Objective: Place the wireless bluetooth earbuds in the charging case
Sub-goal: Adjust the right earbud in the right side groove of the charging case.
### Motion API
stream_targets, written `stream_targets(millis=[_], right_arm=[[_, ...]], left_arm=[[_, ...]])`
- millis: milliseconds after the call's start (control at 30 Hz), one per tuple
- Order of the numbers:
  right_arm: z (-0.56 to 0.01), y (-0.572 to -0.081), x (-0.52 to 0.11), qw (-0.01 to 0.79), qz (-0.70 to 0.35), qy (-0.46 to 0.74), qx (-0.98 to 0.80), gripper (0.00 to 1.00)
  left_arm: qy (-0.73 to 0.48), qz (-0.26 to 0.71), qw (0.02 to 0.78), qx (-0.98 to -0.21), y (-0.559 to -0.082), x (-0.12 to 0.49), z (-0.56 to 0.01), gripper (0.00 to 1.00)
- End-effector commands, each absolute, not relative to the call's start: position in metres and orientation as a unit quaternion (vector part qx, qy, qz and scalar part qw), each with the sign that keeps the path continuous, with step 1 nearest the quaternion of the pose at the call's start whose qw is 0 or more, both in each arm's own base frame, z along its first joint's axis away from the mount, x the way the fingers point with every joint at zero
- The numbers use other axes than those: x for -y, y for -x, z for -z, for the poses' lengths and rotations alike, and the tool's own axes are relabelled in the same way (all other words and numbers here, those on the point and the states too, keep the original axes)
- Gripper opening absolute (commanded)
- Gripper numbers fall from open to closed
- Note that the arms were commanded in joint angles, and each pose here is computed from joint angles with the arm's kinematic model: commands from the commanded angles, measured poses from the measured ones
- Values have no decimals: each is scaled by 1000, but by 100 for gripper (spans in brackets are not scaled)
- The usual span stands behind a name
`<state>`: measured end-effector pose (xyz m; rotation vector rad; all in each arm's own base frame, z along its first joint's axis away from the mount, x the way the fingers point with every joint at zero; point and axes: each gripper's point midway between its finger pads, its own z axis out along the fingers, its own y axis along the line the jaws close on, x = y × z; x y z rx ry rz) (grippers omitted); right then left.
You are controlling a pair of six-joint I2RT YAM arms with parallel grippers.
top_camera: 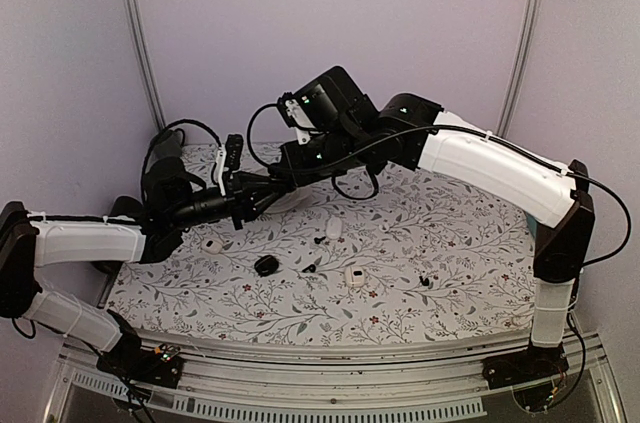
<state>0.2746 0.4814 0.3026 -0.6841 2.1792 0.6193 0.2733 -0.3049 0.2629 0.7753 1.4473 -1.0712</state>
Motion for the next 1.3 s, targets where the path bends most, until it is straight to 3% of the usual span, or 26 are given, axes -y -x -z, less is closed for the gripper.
stream_targets(millis=[0, 1033, 1267], right_arm=[[-306, -275, -483, 382, -244, 265, -851, 21], [-305, -273, -481, 370, -262, 253, -855, 21], [-303, -274, -479, 371, -254, 255, -856, 25]], left_arm=[[-340, 457, 585, -578, -263, 304, -282, 0], [-332, 443, 626, -549, -260, 299, -297, 0], [-324, 437, 632, -552, -264, 298, -297, 0]])
